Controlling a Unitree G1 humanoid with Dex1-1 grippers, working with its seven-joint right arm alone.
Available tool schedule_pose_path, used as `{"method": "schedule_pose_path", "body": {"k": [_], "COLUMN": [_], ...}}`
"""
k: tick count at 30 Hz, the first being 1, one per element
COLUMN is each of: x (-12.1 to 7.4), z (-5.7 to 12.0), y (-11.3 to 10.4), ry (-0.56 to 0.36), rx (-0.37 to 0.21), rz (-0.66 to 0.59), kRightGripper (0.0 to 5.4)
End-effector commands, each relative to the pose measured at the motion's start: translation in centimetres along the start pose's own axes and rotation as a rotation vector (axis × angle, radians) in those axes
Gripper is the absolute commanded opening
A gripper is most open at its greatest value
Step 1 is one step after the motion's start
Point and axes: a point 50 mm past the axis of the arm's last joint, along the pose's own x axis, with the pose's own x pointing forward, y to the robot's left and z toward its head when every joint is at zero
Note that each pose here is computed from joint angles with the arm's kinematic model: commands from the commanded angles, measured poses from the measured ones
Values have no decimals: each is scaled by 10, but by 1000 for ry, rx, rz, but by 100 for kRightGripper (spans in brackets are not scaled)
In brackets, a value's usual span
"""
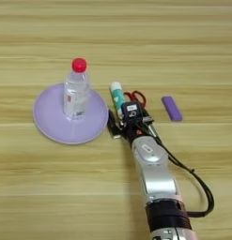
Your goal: Move the objects on the table
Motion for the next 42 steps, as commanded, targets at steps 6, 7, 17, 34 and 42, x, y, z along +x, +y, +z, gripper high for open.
{"method": "schedule_pose_path", "body": {"k": [6, 7, 17, 34, 42], "x": [5, 4, 3, 2, 2], "z": [40, 41, 44, 46, 46], "y": [-20, -21, -30, -54, -63], "ry": [-151, -153, -165, -172, -175], "rx": [-21, -20, -9, -11, -3], "rz": [-62, -66, -96, -186, -221], "kRightGripper": [534, 538, 538, 538, 538]}}
